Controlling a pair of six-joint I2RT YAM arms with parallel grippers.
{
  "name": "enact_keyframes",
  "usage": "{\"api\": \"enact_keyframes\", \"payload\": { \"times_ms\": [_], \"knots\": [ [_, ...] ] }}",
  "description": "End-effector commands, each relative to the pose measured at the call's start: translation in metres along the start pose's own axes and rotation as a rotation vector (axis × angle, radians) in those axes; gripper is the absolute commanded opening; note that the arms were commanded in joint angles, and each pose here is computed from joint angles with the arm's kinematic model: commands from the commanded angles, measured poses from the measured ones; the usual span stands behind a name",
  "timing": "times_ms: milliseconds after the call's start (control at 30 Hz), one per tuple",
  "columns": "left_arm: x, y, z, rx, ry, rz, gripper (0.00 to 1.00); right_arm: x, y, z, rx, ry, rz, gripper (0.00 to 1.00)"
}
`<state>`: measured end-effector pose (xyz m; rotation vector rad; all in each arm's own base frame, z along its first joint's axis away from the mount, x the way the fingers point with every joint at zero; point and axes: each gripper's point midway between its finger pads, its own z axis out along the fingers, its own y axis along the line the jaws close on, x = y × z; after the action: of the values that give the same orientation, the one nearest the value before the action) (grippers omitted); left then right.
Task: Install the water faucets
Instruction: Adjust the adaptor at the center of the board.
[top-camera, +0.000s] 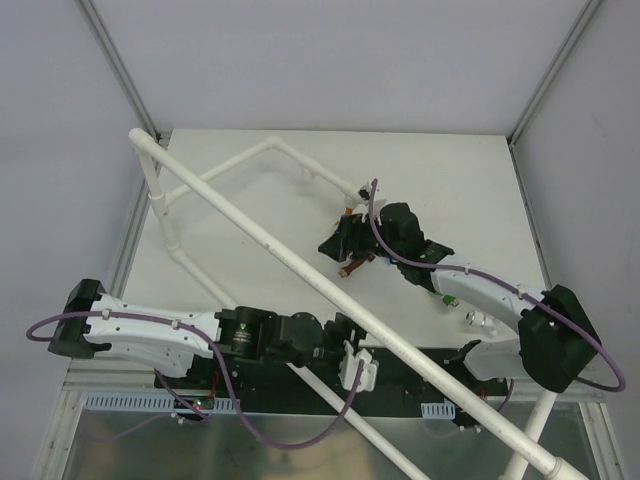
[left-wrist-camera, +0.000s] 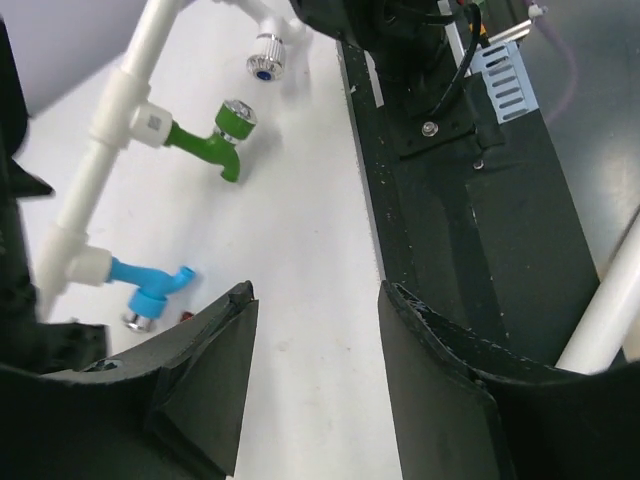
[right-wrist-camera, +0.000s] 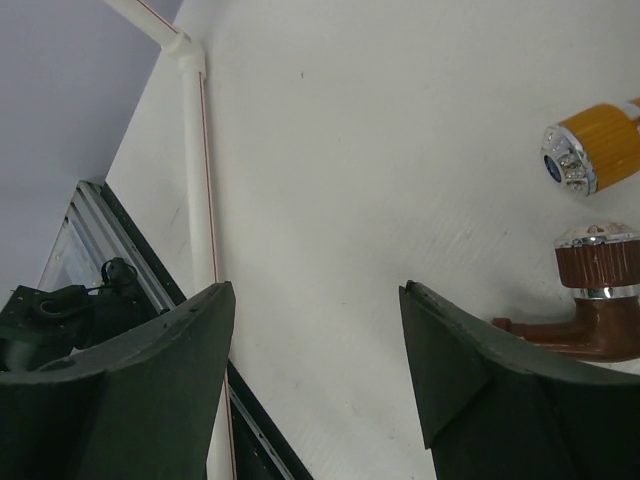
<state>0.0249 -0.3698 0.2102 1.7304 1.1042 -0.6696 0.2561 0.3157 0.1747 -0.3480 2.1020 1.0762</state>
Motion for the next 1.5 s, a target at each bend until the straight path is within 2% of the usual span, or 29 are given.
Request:
{"api": "enact_keyframes", "payload": {
  "times_ms": [0, 133, 200, 333, 433, 733, 867, 1000, 1233, 1467],
  "knots": [
    [-0.001, 0.014, -0.005, -0.128, 0.106, 0.258, 0.53, -0.003, 0.013, 0.008, -0.081, -0.016, -0.007, 0.73],
    [-0.016, -0.009, -0.010, -0.128, 0.087, 0.364, 0.50, 0.006, 0.005, 0.012, -0.063, 0.019, -0.013, 0.73],
    [-0.034, -0.029, -0.014, -0.129, 0.056, 0.448, 0.50, 0.010, 0.003, 0.014, -0.061, 0.034, -0.013, 0.73],
    [-0.080, -0.040, -0.015, -0.195, 0.040, 0.653, 0.52, 0.017, 0.000, 0.018, -0.056, 0.071, -0.010, 0.73],
    [-0.115, -0.052, -0.015, -0.181, -0.018, 0.729, 0.54, 0.018, -0.001, 0.021, -0.055, 0.079, -0.007, 0.73],
    [-0.202, -0.060, -0.053, -0.170, -0.254, 0.784, 0.59, 0.025, -0.008, 0.025, -0.032, 0.128, -0.008, 0.73],
    [-0.228, -0.067, -0.068, -0.157, -0.335, 0.819, 0.61, 0.029, -0.010, 0.025, -0.023, 0.143, -0.010, 0.73],
    [-0.241, -0.077, -0.074, -0.132, -0.382, 0.848, 0.62, 0.032, -0.012, 0.024, -0.014, 0.159, -0.020, 0.73],
    [-0.270, -0.069, -0.090, -0.150, -0.465, 0.876, 0.63, 0.031, -0.010, 0.023, -0.014, 0.167, -0.020, 0.73],
    [-0.267, -0.048, -0.079, -0.154, -0.434, 0.881, 0.63, 0.032, -0.012, 0.022, -0.007, 0.173, -0.021, 0.73]
  ]
}}
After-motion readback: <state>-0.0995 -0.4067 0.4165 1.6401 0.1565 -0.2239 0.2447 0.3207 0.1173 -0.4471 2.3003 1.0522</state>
